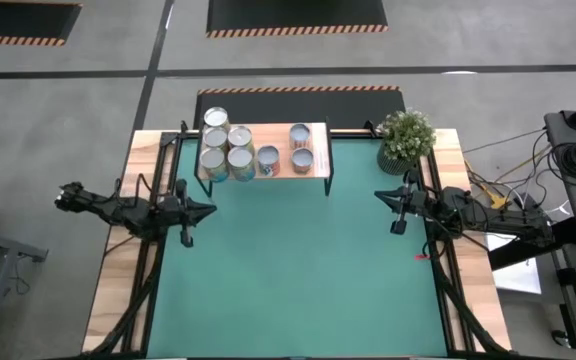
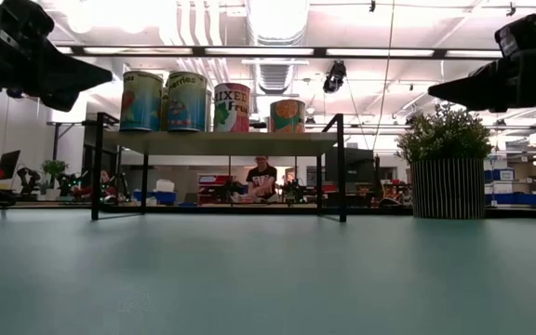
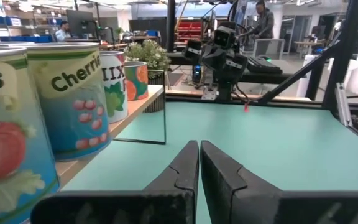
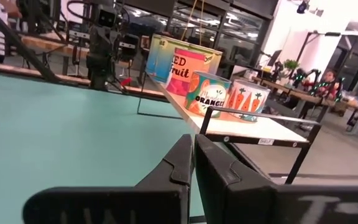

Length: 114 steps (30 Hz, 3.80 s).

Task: Pick and place cans onto a shelf
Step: Return to Home Position

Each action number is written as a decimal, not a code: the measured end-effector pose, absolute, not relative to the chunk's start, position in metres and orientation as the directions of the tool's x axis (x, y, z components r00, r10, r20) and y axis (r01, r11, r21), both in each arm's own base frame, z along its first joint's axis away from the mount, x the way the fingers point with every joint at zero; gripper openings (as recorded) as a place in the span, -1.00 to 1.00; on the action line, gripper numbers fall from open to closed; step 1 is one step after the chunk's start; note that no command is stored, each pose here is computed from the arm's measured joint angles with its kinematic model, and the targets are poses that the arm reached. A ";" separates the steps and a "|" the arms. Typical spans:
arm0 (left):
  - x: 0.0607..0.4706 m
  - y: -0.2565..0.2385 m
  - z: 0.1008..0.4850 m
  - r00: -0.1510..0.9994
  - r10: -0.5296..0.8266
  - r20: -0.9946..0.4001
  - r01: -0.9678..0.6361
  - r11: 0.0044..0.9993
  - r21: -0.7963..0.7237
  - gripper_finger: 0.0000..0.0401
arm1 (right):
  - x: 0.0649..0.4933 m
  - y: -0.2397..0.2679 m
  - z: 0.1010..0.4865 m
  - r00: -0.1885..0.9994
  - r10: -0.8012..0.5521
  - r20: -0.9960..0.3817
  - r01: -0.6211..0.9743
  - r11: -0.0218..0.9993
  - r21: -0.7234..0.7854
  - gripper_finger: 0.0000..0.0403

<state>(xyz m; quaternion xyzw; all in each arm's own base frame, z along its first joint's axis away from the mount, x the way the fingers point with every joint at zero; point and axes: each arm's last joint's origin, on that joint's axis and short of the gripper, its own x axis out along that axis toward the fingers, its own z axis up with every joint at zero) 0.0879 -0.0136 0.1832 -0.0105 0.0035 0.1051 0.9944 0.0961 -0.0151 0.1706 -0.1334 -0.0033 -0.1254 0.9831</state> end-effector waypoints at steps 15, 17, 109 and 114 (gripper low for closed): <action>0.088 -0.014 0.181 0.981 0.192 -0.021 -0.193 0.981 -0.020 -1.00 | 0.096 -0.017 0.170 0.954 -0.296 0.040 0.295 0.912 -0.286 -0.96; 0.088 -0.014 0.181 0.981 0.192 -0.024 -0.193 0.981 -0.020 -1.00 | 0.096 -0.017 0.170 0.954 -0.296 0.040 0.294 0.912 -0.286 -0.96; 0.089 -0.014 0.180 0.981 0.193 -0.030 -0.194 0.981 -0.019 -1.00 | 0.096 -0.017 0.170 0.954 -0.296 0.039 0.294 0.912 -0.286 -0.96; 0.089 -0.014 0.180 0.981 0.193 -0.030 -0.194 0.981 -0.019 -1.00 | 0.096 -0.017 0.170 0.954 -0.296 0.039 0.295 0.912 -0.286 -0.96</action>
